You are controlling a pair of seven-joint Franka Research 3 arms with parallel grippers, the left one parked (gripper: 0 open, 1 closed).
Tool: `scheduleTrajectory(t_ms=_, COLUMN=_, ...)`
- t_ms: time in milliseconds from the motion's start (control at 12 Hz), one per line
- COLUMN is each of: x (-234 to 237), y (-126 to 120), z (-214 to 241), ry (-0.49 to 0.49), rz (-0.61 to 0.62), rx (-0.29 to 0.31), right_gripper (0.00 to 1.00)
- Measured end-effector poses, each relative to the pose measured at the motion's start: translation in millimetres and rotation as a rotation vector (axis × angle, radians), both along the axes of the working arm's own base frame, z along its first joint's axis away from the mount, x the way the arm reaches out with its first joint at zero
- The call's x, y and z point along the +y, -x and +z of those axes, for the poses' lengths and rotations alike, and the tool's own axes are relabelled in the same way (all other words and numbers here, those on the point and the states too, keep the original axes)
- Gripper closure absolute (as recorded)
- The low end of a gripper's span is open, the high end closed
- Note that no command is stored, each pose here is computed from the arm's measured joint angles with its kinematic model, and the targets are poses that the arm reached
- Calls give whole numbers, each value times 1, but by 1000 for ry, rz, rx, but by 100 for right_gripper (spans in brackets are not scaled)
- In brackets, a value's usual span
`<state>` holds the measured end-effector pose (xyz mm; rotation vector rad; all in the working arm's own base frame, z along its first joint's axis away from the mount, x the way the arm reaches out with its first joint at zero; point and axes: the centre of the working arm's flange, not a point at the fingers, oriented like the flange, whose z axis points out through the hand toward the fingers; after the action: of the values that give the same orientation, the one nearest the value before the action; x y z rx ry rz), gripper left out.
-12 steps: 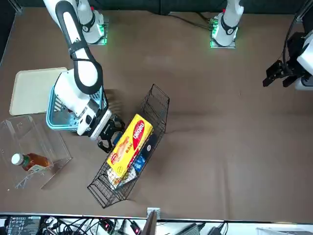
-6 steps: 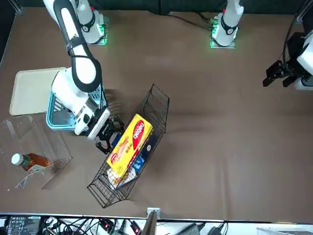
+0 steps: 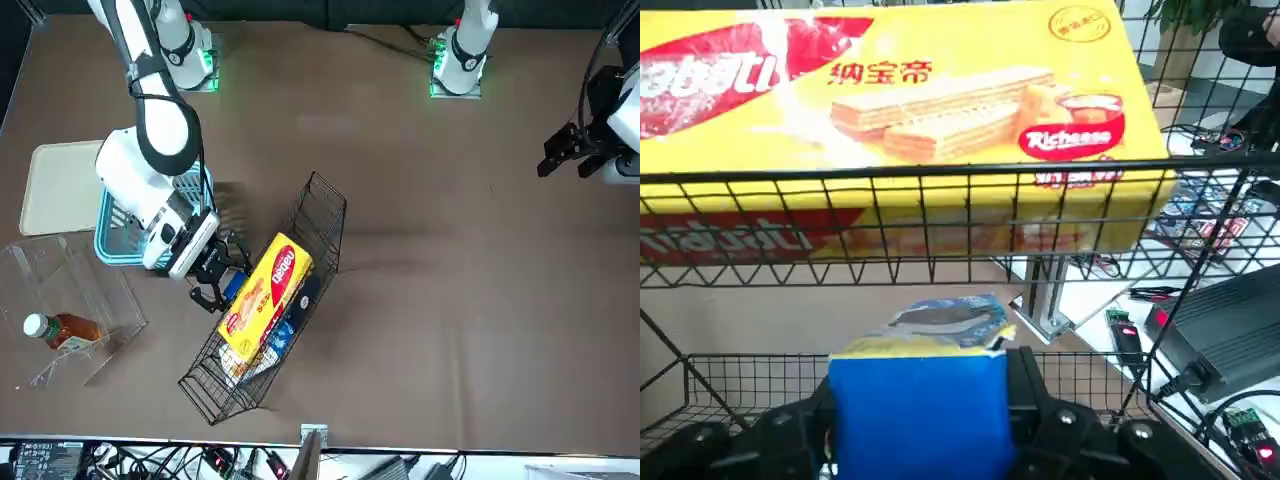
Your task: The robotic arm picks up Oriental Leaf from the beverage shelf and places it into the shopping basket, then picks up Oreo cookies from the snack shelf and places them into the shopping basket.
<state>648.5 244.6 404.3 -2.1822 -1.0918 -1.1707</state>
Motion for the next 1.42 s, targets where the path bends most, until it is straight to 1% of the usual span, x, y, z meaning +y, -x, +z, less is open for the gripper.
scheduleTrajectory(t_ms=417, x=-3, y=2, z=10, ry=-3, rz=-6, rx=-13, right_gripper=37)
scheduleTrajectory(t_ms=583, x=-10, y=8, z=19, ry=0, rz=-16, rx=-19, right_gripper=38)
scheduleTrajectory(t_ms=750, x=-28, y=22, z=28, ry=5, rz=-40, rx=-20, right_gripper=39)
scheduleTrajectory(t_ms=833, x=-50, y=40, z=40, ry=5, rz=-68, rx=-17, right_gripper=39)
scheduleTrajectory(t_ms=1083, x=-76, y=69, z=58, ry=3, rz=-93, rx=-22, right_gripper=40)
scheduleTrajectory(t_ms=1250, x=-87, y=84, z=69, ry=-1, rz=-102, rx=-32, right_gripper=41)
scheduleTrajectory(t_ms=1417, x=-93, y=94, z=77, ry=-5, rz=-106, rx=-40, right_gripper=44)
